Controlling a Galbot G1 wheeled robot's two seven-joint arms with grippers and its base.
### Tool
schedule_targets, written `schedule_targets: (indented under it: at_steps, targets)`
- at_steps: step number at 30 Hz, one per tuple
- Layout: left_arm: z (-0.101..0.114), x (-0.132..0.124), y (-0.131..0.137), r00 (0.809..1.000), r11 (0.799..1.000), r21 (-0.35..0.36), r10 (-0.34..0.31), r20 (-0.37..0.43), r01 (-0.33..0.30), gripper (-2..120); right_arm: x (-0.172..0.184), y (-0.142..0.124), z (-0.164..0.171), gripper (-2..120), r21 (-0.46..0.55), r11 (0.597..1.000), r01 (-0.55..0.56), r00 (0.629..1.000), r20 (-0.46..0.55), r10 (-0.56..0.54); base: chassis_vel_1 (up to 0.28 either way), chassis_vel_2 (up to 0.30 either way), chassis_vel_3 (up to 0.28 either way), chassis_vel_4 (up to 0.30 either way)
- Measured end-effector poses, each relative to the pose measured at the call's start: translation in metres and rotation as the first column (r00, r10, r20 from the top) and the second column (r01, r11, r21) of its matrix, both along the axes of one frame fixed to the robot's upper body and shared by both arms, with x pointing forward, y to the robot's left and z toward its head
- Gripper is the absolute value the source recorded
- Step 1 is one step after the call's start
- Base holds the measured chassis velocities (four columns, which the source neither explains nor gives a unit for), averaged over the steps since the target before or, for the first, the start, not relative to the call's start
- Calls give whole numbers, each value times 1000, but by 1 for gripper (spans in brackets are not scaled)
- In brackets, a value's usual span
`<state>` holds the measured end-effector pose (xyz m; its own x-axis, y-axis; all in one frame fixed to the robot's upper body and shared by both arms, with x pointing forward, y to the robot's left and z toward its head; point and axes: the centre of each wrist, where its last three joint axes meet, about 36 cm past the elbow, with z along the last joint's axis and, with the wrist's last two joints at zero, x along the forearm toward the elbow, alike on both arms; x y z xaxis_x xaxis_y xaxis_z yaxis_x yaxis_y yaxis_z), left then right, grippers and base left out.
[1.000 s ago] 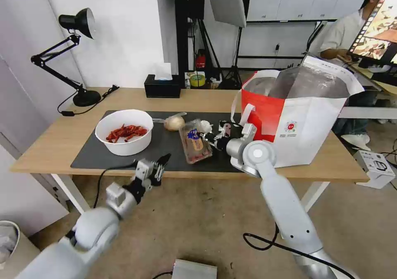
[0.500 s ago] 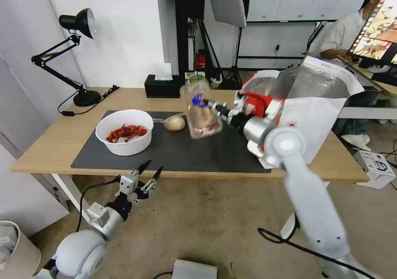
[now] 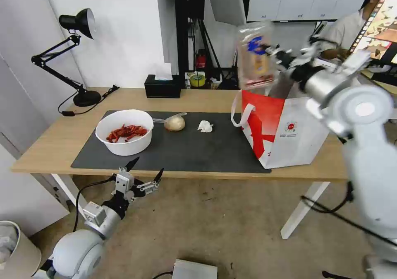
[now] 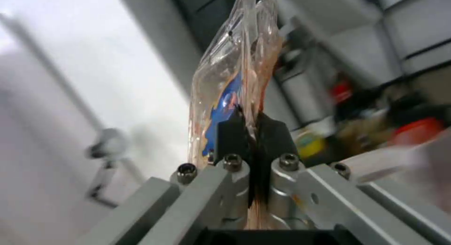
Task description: Pick up the trash from the table and place it into the takeout bag.
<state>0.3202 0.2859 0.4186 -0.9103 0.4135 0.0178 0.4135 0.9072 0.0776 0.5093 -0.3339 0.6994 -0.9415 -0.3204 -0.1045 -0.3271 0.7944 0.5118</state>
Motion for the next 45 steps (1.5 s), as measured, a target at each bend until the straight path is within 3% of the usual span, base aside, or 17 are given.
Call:
schedule_targets:
  at_steps: [8,16,25,38,45]
  targets:
    - [-2,-3,-9,1000,1000,-15,-14,-4,14,100,2,-40,-16,0,-130,980,152,988,37,-148,0,0,0,0]
    - [1,-1,-13,1000,1000,-16,-18,4,18,100,9,-58,-55,0,-155,963,220,975,-4,-223,0,0,0,0]
    - [-6,2,-15,1000,999,-15,-29,-8,29,100,17,-53,-78,0,-140,964,227,971,-48,-236,0,0,0,0]
    - [-10,11,-18,999,999,-11,-46,-8,45,100,17,-42,-69,0,-87,977,194,977,-67,-200,0,0,0,0]
    - [-9,12,-20,999,999,-11,-50,-8,50,100,7,-41,-60,0,-21,980,197,964,-180,-198,0,0,0,0]
